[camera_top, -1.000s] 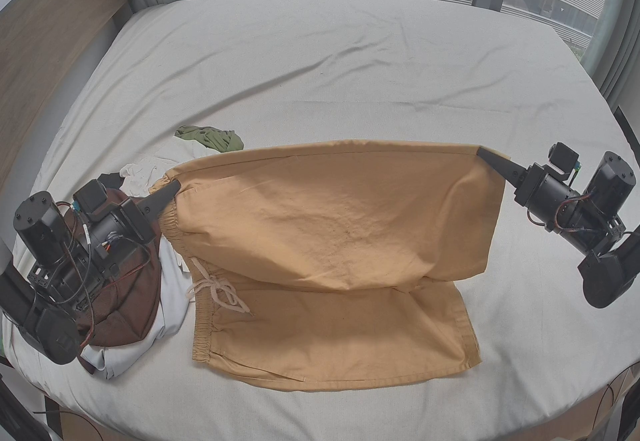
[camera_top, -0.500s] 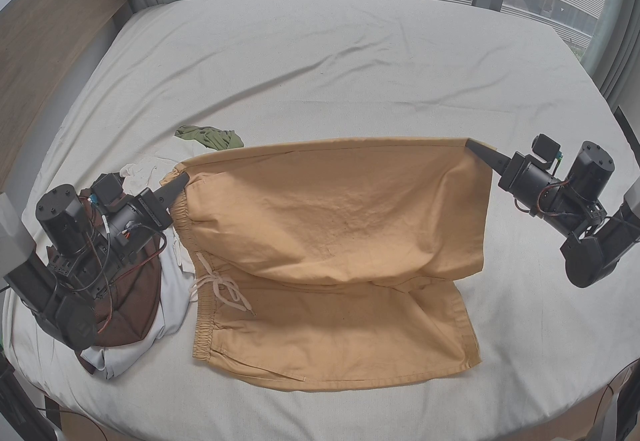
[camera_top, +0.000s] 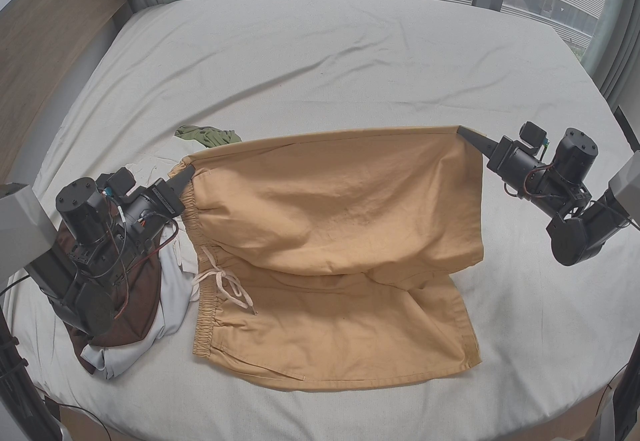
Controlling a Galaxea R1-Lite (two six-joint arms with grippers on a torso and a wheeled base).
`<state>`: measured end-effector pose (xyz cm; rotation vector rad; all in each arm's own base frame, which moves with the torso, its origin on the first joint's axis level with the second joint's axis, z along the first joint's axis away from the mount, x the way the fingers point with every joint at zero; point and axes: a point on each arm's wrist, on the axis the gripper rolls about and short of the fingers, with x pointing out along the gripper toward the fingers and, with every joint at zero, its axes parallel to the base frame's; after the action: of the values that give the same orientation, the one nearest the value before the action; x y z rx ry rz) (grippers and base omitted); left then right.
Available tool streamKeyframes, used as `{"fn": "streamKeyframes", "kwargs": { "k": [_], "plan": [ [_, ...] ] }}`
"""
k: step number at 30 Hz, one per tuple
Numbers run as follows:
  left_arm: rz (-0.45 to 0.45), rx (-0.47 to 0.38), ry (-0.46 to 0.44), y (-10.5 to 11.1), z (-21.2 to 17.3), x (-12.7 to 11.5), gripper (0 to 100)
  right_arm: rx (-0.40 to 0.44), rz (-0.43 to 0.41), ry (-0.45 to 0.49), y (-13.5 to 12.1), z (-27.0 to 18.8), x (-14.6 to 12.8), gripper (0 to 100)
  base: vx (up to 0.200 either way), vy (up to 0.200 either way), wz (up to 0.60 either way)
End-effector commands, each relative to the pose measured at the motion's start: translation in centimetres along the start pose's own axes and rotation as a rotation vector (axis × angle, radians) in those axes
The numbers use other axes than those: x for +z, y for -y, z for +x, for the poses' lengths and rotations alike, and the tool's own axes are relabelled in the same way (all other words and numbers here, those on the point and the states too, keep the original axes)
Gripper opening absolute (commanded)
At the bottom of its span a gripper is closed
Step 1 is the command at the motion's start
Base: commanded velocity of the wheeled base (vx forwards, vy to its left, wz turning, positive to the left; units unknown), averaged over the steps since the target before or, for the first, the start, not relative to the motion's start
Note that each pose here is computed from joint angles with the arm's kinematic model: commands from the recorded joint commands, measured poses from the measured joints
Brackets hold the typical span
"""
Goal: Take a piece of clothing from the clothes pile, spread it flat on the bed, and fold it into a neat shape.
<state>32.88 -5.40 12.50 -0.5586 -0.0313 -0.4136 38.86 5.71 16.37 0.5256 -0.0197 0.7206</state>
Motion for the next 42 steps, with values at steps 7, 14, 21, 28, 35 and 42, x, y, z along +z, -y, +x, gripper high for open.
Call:
{"fn": "streamKeyframes", "kwargs": {
  "k": [7,14,21,28,35,42],
  "plan": [
    [-0.024,0.046,0.025,-2.1,2.7,-1.4,0,-0.010,0.008,-0.005,2.6,2.6,-0.5,0,0.000,0.000,0.00],
    [-0.029,0.068,0.056,-2.9,3.9,-1.7,0,-0.008,0.006,-0.002,3.7,3.5,-0.9,0,0.000,0.000,0.00],
    [-0.029,0.069,0.057,-3.2,4.2,-1.9,0,-0.001,0.000,0.012,4.7,4.4,-1.1,0,0.000,0.000,0.00],
    [-0.032,0.075,0.048,-3.6,4.6,-2.5,100,-0.001,0.007,0.001,5.0,4.6,-1.3,0,0.000,0.000,0.00],
    [-0.032,0.074,0.049,-3.6,4.7,-2.5,100,-0.035,0.021,-0.009,5.6,3.7,-1.7,100,0.000,0.000,0.00],
    [-0.036,0.085,0.029,-2.4,2.4,-1.6,100,-0.080,0.033,-0.072,2.6,-0.3,-1.9,100,0.000,0.000,0.00]
  ]
}}
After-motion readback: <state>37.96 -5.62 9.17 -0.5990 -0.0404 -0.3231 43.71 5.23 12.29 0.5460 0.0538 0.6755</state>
